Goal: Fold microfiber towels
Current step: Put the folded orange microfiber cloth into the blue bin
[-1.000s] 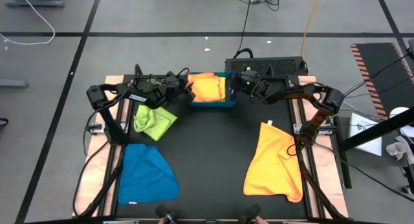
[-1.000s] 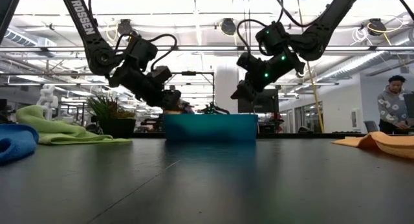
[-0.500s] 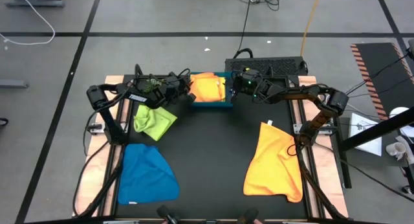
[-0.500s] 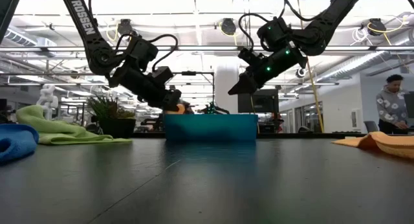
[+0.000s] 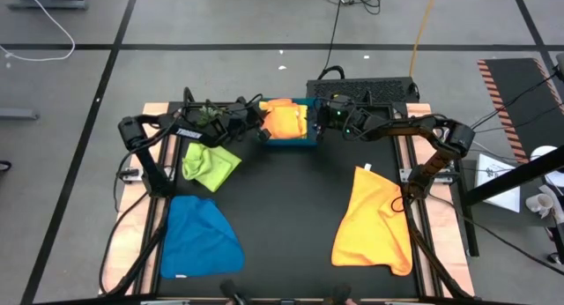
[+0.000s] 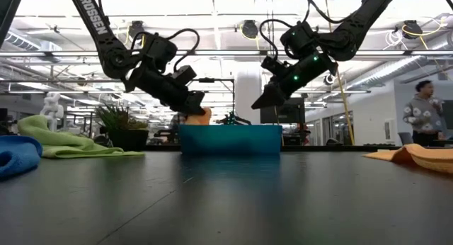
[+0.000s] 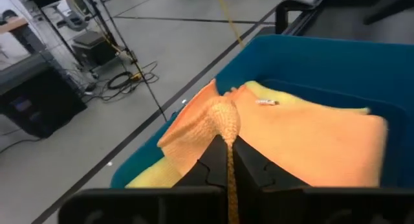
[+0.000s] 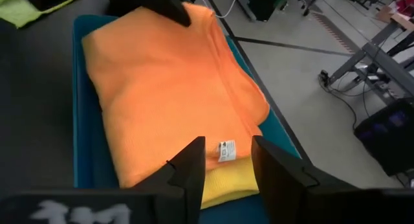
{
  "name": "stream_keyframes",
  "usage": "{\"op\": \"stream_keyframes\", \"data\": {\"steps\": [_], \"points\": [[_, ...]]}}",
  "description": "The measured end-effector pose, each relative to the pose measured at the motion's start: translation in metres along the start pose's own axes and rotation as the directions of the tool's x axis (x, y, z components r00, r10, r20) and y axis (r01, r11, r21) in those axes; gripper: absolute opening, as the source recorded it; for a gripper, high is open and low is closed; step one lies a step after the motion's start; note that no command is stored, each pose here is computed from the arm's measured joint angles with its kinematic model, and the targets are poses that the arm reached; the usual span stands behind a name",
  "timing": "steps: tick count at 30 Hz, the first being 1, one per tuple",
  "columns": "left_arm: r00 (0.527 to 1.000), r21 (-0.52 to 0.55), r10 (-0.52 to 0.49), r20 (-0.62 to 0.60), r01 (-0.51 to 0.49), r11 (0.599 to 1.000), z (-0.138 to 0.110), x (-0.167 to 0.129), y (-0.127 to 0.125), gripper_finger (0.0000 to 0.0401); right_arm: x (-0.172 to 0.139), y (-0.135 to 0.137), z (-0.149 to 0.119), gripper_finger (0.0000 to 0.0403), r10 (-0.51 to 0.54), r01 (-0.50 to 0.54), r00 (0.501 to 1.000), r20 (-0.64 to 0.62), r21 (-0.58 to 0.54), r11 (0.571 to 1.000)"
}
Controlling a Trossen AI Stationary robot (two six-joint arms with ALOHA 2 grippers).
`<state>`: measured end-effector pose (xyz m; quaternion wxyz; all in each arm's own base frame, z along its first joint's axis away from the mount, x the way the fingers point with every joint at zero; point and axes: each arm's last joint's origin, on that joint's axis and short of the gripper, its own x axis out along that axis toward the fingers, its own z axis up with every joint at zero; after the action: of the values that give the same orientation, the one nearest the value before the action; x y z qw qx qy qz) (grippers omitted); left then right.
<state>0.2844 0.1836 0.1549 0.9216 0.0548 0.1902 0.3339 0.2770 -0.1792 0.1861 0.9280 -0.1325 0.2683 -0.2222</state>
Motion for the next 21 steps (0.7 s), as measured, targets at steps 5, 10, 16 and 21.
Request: {"op": "stream_keyframes", "data": {"steps": [5,10,16,21], "points": [[0.993,-0.007,0.095,-0.069,-0.095,0.995,-0.007,0.001,0.012,0.0048,0.0,0.0,0.0,0.013,0.0,0.0,1.0,0.0,0.001,1.0],[0.996,-0.009,0.091,-0.018,-0.091,0.996,0.006,-0.006,0.012,0.0136,0.0,0.0,0.0,0.0135,0.001,-0.001,1.0,-0.002,0.001,1.0],[0.992,-0.045,0.101,0.073,-0.098,0.994,0.037,-0.029,0.016,0.0237,0.0,0.0,0.0,0.0135,0.003,-0.003,1.0,-0.003,0.013,1.0],[0.992,-0.114,0.073,0.102,-0.061,0.992,0.057,-0.051,0.013,0.0266,0.0,0.002,0.004,0.0135,0.098,-0.099,0.994,0.043,0.023,0.995]]}}
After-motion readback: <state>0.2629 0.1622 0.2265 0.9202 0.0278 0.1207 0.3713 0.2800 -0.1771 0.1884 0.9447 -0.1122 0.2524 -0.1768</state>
